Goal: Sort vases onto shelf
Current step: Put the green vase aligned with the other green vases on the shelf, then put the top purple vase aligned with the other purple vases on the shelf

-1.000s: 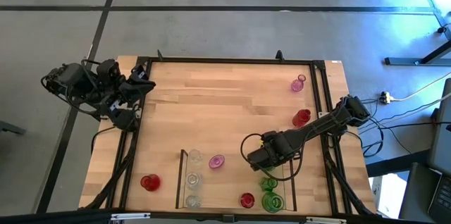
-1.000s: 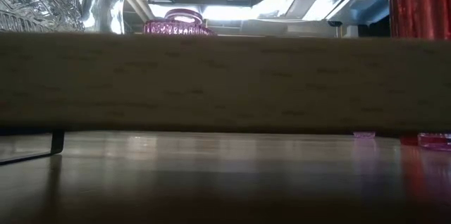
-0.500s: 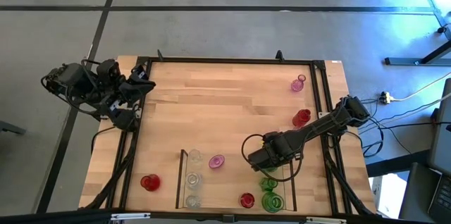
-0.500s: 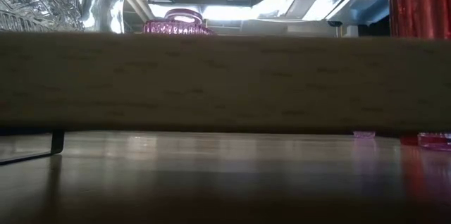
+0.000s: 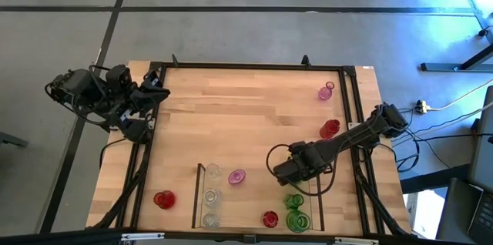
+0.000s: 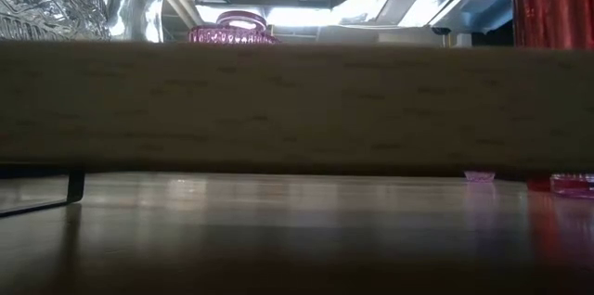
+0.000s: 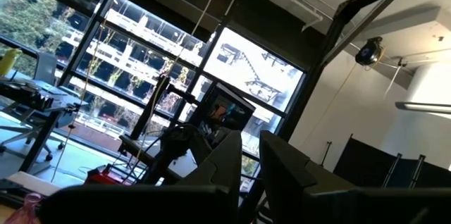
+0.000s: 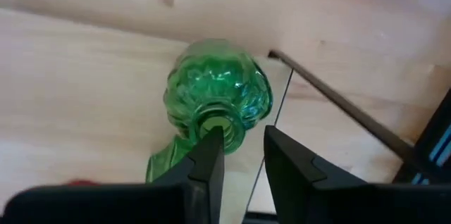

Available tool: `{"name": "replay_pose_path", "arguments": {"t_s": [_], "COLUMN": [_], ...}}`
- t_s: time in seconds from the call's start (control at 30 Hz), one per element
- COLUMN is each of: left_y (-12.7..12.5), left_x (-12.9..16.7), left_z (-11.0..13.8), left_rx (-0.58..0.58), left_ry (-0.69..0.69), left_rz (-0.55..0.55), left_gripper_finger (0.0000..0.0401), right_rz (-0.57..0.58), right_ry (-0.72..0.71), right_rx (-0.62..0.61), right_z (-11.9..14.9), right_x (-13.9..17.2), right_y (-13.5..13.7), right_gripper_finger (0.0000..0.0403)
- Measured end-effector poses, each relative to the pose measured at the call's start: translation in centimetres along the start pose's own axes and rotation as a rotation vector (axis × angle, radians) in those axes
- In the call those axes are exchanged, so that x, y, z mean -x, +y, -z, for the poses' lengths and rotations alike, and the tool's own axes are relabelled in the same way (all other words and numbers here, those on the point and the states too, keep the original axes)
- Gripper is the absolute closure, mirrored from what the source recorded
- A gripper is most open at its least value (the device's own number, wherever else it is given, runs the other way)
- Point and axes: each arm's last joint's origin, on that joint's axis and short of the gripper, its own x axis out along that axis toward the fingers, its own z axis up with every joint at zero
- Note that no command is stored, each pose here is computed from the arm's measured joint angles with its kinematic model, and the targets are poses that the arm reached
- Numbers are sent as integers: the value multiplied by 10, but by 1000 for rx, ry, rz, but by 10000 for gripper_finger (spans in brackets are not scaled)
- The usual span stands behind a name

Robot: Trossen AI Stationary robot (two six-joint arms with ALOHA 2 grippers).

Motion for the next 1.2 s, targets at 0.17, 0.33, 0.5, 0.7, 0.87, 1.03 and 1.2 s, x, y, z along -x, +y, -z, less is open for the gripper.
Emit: {"name": "replay_pose_path", "arguments": {"t_s": [0.17,0.33,0.5,0.7,0.87,1.03,1.2], "left_y": [0,2,3,4,4,4,4], "left_x": [0,0,-1,-1,-1,-1,-2], "left_z": [0,-1,-1,-2,-2,-2,-1], "left_rx": [0,-6,-12,-11,-10,-10,-13], "left_ry": [-1,-8,-10,-13,-13,-6,-5], "left_rz": [-3,-14,-11,-13,-12,5,5], "left_gripper_finger": [357,357,357,357,357,357,357], "right_rz": [-14,-18,-18,-17,-36,-57,-4], "right_ry": [39,65,75,82,55,-17,-135], "right_rx": [46,58,56,48,38,47,44], "right_z": [2,2,3,3,3,3,0], "right_x": [0,0,1,1,10,33,54], "right_y": [2,3,3,3,3,1,-10], "right_gripper_finger": [315,315,315,315,315,315,315]}}
